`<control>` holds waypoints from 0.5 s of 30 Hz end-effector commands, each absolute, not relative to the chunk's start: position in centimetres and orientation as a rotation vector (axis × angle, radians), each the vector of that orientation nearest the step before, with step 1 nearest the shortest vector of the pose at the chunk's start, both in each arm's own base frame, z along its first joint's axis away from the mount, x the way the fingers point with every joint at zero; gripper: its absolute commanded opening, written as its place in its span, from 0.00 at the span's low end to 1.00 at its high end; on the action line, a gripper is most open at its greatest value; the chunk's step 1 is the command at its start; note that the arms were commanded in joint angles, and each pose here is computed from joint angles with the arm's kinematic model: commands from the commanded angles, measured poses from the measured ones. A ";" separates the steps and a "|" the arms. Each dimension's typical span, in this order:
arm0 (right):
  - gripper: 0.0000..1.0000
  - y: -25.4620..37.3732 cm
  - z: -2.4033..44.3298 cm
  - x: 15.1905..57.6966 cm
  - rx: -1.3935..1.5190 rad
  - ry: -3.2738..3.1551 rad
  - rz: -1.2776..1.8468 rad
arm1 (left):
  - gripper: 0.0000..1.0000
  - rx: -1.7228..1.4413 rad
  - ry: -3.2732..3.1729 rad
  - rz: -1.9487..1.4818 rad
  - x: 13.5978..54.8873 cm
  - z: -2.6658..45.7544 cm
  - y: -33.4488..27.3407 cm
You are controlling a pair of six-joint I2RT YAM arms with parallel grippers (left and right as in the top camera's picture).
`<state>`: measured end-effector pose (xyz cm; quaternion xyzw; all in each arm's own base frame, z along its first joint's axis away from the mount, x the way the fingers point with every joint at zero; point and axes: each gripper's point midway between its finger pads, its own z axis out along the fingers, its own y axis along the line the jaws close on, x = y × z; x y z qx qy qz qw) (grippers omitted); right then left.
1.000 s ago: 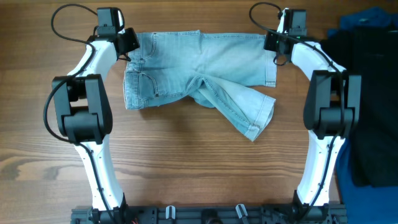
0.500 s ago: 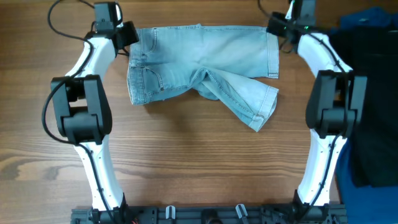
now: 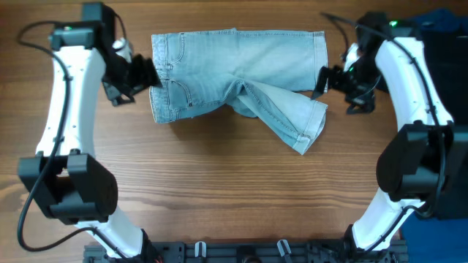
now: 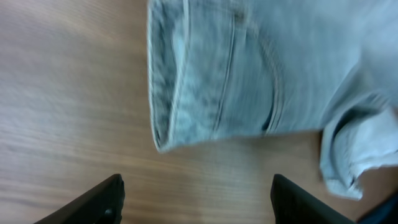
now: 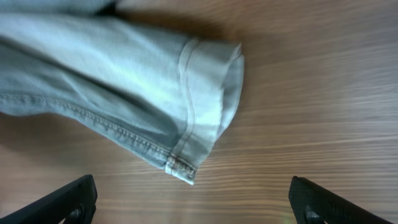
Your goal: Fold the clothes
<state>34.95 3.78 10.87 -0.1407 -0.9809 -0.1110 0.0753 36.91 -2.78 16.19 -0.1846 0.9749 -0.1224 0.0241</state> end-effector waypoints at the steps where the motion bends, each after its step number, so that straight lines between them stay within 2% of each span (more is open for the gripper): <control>1: 1.00 6.6 11.1 32.3 -0.389 -2.903 -0.485 | 0.75 -0.551 3.058 -0.346 36.2 15.5 -3.9; 4: 1.00 7.0 11.1 29.3 -0.468 -2.937 -0.529 | 0.77 -0.521 3.070 -0.327 36.0 15.3 -4.5; 6: 0.97 7.1 11.1 28.9 -0.541 -3.001 -0.581 | 0.78 -0.549 3.055 -0.237 36.2 15.2 -3.7; 8: 0.89 7.6 10.3 27.8 -0.585 -2.991 -0.645 | 0.80 -0.592 3.017 -0.124 36.8 14.6 -2.4; 11: 0.83 8.4 7.3 26.0 -0.631 -2.922 -0.653 | 0.81 -0.594 3.003 -0.126 37.2 13.5 -2.4; 14: 0.76 9.7 6.2 26.7 -0.633 -2.921 -0.789 | 0.81 -0.592 2.991 -0.129 37.5 13.2 -2.4; 15: 0.71 9.7 6.2 27.1 -0.629 -2.938 -0.798 | 0.81 -0.591 2.991 -0.129 37.6 13.2 -2.4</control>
